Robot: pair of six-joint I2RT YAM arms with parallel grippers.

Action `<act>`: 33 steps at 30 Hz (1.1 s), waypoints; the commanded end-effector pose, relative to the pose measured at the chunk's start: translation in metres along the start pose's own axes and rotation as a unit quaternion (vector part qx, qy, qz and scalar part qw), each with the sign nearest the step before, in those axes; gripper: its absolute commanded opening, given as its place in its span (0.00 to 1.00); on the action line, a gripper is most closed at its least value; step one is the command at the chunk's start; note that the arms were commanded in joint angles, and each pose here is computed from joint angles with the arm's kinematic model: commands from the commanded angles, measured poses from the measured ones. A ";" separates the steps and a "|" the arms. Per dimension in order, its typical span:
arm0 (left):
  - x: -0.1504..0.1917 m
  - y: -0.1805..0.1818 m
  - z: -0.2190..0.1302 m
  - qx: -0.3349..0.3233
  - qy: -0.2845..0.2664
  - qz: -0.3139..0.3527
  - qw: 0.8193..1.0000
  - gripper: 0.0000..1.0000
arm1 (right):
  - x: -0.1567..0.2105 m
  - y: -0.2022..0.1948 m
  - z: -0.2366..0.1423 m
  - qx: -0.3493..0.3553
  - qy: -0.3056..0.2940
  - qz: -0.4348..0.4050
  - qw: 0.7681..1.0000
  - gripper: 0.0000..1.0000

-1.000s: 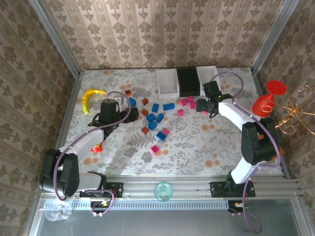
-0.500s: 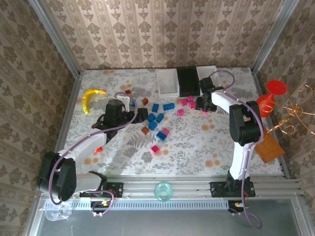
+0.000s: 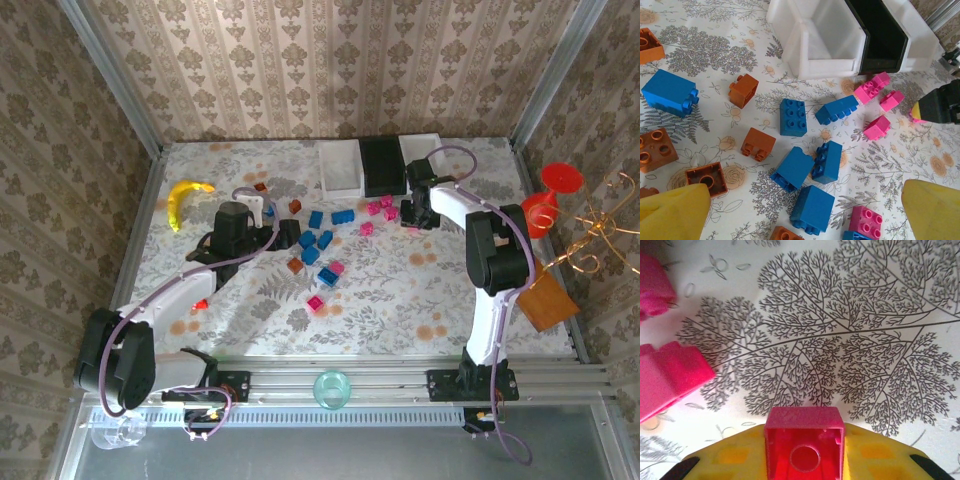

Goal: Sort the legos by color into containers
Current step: Pick up the lego from the middle-right of the table, then place the lego in the container.

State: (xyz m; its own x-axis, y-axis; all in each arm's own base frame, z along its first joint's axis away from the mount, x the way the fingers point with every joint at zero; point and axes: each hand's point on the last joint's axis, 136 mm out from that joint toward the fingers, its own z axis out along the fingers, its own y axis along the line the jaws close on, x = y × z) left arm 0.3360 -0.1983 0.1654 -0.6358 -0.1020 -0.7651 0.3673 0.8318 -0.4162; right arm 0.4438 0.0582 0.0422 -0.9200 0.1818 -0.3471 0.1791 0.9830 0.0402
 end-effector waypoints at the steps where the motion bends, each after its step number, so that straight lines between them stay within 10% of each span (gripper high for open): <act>1: -0.022 -0.014 -0.006 0.018 -0.033 -0.008 0.999 0.99 | -0.046 0.018 -0.061 -0.054 -0.107 0.012 0.993 0.30; 19: -0.027 -0.037 -0.008 0.044 -0.033 0.004 0.998 0.99 | -0.221 -0.012 -0.022 0.055 -0.216 0.095 0.970 0.36; 33: -0.013 -0.033 -0.007 0.040 -0.024 0.000 0.999 1.00 | -0.182 0.029 -0.032 -0.069 -0.202 0.061 0.975 0.72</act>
State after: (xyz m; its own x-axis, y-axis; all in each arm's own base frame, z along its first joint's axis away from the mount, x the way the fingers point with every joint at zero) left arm 0.3288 -0.2187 0.1867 -0.6123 -0.1096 -0.7830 0.4190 0.7949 -0.4388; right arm 0.5976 0.0295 0.1059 -0.7296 0.2895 -0.6195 0.2894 0.9516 0.1039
